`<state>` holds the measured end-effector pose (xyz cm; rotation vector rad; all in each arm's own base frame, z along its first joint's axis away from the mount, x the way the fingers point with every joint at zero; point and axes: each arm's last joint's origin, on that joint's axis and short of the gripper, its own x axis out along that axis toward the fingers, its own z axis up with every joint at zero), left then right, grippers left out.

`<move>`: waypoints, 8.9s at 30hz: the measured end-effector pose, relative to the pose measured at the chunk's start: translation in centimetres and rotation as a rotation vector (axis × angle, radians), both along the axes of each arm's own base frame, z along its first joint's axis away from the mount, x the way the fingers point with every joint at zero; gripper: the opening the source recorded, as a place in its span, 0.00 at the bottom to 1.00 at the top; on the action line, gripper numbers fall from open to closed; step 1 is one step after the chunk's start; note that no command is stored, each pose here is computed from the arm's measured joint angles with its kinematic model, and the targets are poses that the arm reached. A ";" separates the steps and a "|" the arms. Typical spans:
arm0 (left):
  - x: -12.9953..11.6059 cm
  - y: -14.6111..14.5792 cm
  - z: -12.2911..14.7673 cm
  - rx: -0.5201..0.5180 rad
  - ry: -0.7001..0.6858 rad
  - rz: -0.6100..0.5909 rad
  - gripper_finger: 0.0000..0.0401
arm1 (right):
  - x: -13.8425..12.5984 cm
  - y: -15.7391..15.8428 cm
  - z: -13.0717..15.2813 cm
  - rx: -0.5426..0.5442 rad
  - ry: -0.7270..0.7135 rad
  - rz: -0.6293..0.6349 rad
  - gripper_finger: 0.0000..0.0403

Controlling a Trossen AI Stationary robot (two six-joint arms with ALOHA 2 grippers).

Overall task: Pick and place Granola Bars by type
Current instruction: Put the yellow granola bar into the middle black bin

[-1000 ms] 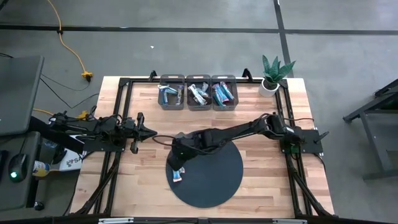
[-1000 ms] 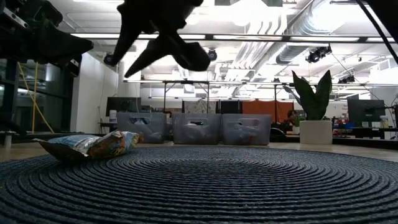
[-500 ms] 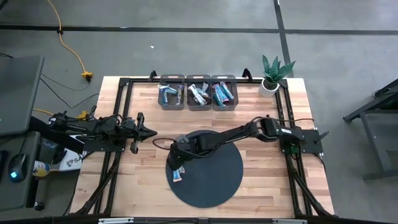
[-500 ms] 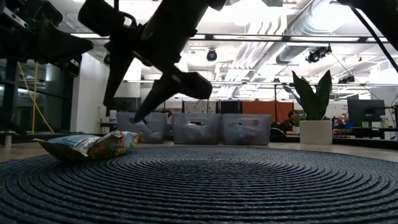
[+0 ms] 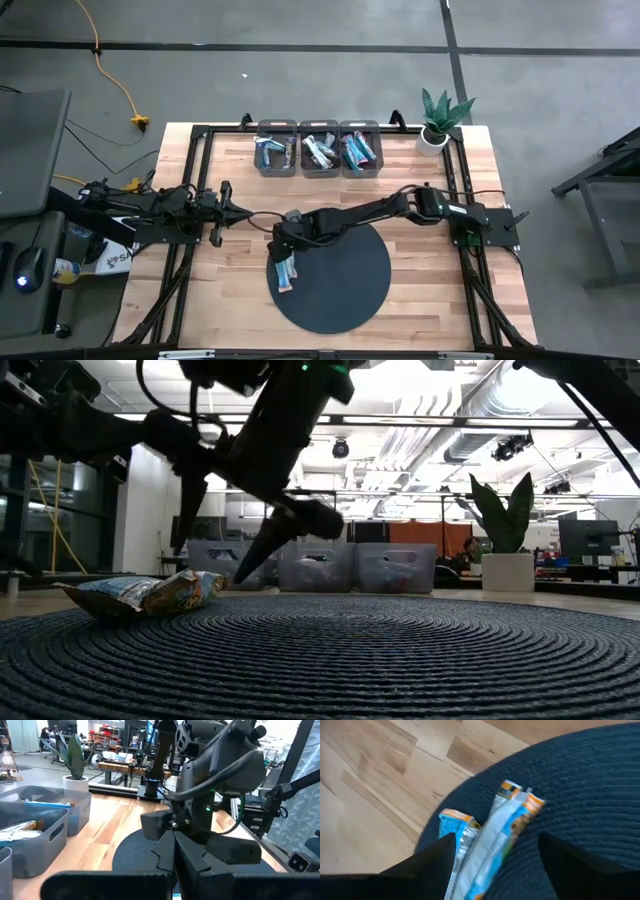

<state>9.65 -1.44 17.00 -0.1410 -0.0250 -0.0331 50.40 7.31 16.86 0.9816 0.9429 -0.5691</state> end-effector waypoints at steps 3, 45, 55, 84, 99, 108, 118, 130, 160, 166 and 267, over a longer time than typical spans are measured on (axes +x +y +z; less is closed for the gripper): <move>0.0 0.0 0.0 0.000 0.000 0.000 0.00 | 0.1 0.0 -0.1 0.003 -0.004 -0.003 0.67; 0.0 0.0 0.0 0.000 0.001 0.001 0.00 | 0.9 -0.5 -2.4 -0.025 -0.008 0.021 0.45; 0.0 0.0 0.0 0.000 0.000 0.000 0.00 | 0.8 -0.5 -2.5 -0.032 0.001 0.032 0.33; 0.0 0.0 0.0 0.000 0.000 0.000 0.00 | 0.3 -1.3 3.3 0.031 -0.133 0.153 0.17; 0.0 0.0 0.0 0.000 0.001 0.001 0.00 | -3.0 -1.9 15.1 -0.128 -0.432 0.188 0.17; 0.0 0.0 0.0 0.000 0.000 0.000 0.00 | -5.5 -2.3 20.8 -0.274 -0.606 0.247 0.17; 0.0 0.0 0.0 0.000 0.000 0.001 0.00 | -7.2 -3.6 24.2 -0.425 -0.703 0.237 0.17; 0.0 0.0 0.0 0.000 0.001 0.001 0.00 | -9.0 -7.9 27.7 -0.604 -0.808 0.211 0.17; 0.0 0.0 0.0 0.000 0.000 0.000 0.00 | -12.1 -28.7 21.0 -0.709 -0.250 -0.257 0.17; 0.0 0.0 0.0 0.000 0.001 0.000 0.00 | -11.5 -30.9 16.2 -0.540 -0.111 -0.269 0.17; 0.0 0.0 0.0 0.000 0.001 0.001 0.00 | -9.5 -11.5 30.5 -0.349 -1.141 0.261 0.46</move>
